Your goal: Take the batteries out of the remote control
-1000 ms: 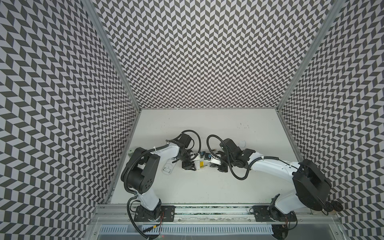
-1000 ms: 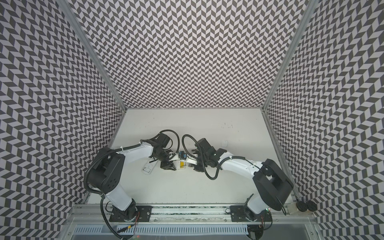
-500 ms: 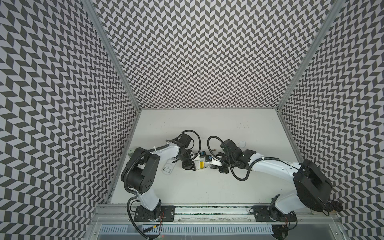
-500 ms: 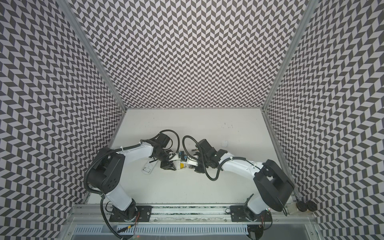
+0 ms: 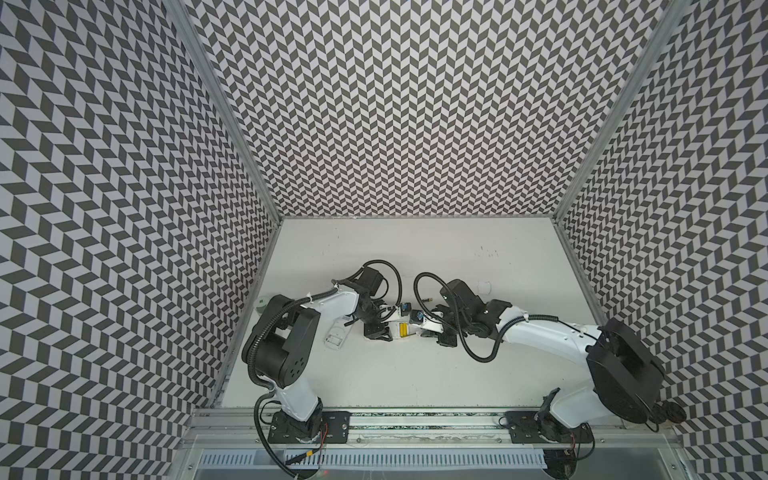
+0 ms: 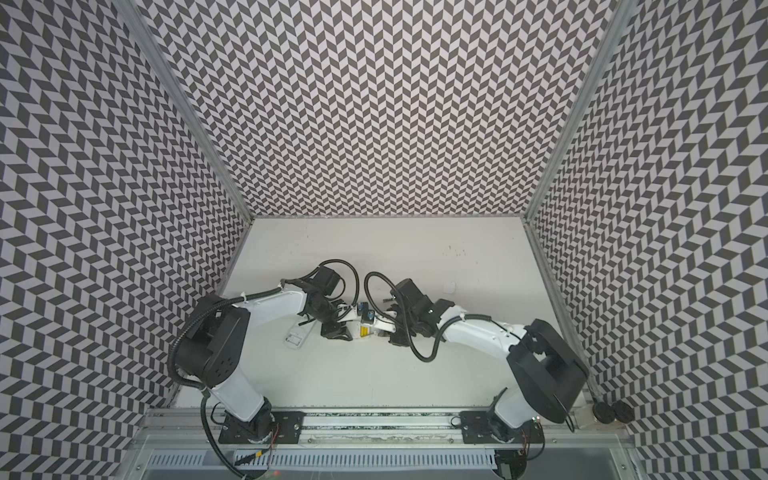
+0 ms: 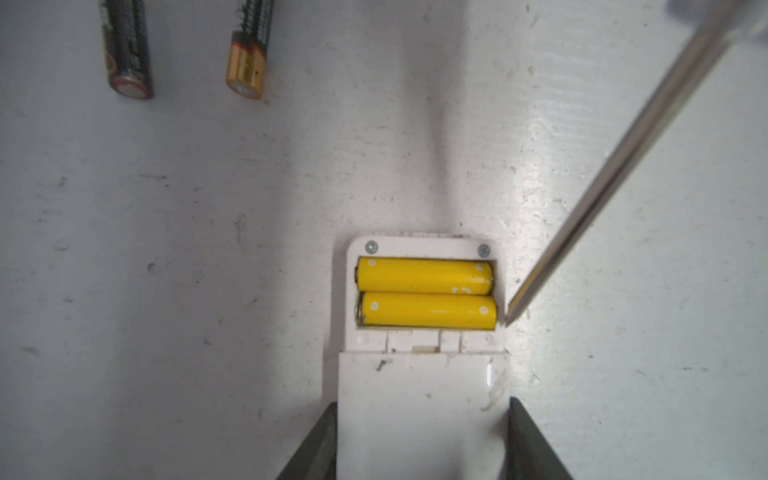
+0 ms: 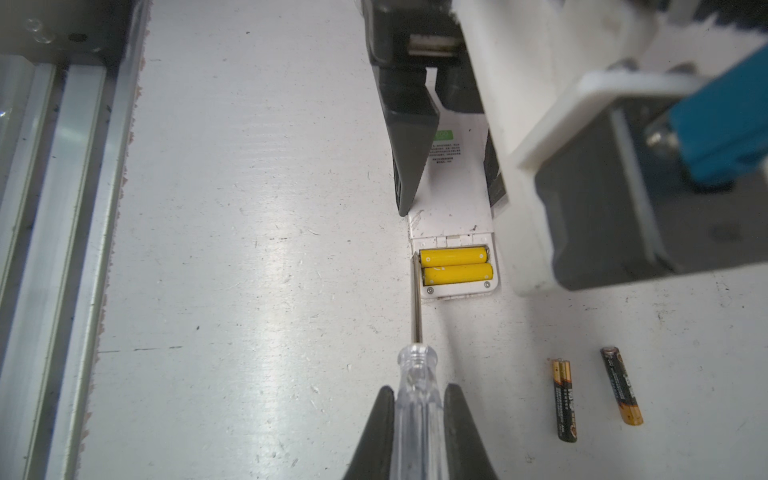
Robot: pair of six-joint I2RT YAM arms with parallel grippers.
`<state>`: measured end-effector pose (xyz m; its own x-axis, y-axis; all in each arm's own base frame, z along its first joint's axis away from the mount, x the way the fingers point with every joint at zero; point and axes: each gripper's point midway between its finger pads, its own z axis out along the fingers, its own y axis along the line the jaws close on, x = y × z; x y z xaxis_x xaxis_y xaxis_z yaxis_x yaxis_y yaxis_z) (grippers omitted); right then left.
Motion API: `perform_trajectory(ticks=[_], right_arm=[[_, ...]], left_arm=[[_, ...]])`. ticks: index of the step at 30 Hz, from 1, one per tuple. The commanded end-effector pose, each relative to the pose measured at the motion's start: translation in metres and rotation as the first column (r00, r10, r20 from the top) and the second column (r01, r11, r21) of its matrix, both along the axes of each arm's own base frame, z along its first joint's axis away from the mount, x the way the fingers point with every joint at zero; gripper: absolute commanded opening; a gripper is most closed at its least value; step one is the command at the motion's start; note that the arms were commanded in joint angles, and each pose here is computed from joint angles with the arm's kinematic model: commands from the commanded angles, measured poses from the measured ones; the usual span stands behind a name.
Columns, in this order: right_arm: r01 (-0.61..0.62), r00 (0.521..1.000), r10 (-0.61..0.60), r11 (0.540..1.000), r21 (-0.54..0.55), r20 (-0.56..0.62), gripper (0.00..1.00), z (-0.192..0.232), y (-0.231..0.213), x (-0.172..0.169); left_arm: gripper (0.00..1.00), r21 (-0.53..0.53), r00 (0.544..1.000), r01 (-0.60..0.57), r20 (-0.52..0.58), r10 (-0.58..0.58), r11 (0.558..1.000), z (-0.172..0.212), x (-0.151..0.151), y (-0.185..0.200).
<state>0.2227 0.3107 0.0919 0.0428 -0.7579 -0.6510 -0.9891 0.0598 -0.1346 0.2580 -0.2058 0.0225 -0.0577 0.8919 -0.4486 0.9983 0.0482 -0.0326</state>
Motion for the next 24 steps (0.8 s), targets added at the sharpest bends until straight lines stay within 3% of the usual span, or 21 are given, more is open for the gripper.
perform_trajectory(ticks=[1,24], right_arm=[[0.011,0.999,-0.013,0.999,0.046,0.052,0.00,0.017,0.009,0.010],[-0.012,0.999,0.007,0.996,0.086,0.052,0.00,0.022,0.008,0.002]], left_arm=[[0.43,-0.001,0.997,0.038,-0.068,-0.038,0.999,-0.013,-0.021,-0.003],[0.43,-0.007,0.997,0.039,-0.071,-0.039,0.999,-0.013,-0.021,-0.004]])
